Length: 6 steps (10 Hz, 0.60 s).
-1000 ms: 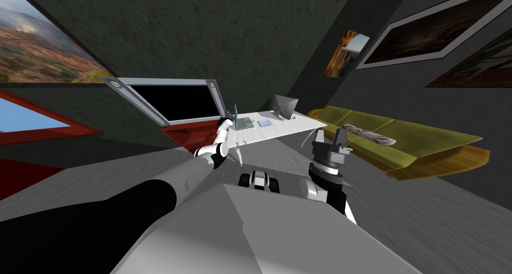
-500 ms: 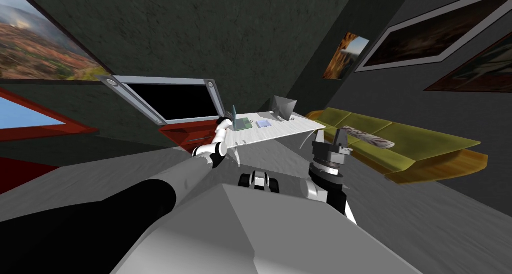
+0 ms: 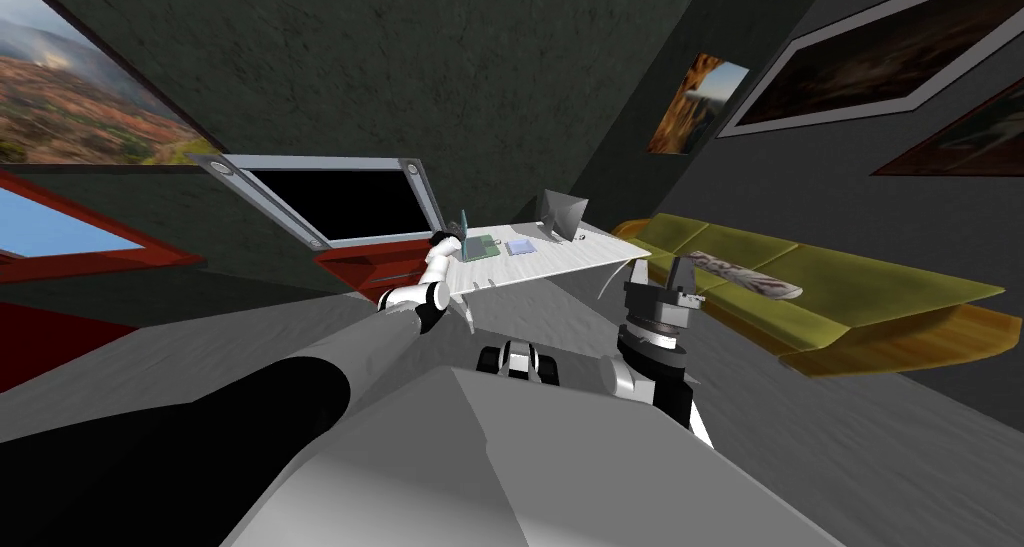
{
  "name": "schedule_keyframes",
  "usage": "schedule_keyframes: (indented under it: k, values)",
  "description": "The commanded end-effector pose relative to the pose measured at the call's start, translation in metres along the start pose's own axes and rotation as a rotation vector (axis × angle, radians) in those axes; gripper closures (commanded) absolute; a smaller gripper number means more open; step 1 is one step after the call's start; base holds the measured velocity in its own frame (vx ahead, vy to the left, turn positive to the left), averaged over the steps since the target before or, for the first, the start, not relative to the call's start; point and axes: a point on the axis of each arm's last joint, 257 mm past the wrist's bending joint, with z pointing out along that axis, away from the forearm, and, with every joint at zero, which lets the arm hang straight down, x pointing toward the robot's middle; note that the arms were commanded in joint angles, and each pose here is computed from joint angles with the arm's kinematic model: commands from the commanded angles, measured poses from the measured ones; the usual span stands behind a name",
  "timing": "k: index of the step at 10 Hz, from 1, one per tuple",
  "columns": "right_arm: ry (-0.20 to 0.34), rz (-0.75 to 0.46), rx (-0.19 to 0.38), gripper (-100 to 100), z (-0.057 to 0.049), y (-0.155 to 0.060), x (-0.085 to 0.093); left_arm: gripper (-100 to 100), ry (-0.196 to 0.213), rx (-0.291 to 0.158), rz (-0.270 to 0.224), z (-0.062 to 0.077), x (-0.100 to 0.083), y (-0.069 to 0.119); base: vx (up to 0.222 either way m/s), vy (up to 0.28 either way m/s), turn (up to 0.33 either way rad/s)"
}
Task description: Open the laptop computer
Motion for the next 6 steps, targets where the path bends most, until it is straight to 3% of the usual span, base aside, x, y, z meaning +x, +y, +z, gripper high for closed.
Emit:
schedule_keyframes:
  k: [1,4,5,6]
  values:
    - [0.000,0.000,0.000,0,0.000,0.000,0.000,-100,-0.021,0.014,0.033,0.000,-0.014,-0.006,0.058,-0.170,0.064]
    - [0.000,0.000,0.000,0,0.000,0.000,0.000,-100,-0.049,0.033,0.078,-0.002,-0.033,-0.014,0.059,-0.171,0.063]
    - [0.000,0.000,0.000,0,0.000,0.000,0.000,-100,-0.044,0.033,0.068,-0.001,-0.030,-0.015,0.027,-0.075,0.033]
    - [0.000,0.000,0.000,0,0.000,0.000,0.000,-100,-0.083,0.044,0.073,-0.002,-0.055,-0.024,-0.017,-0.002,-0.221]
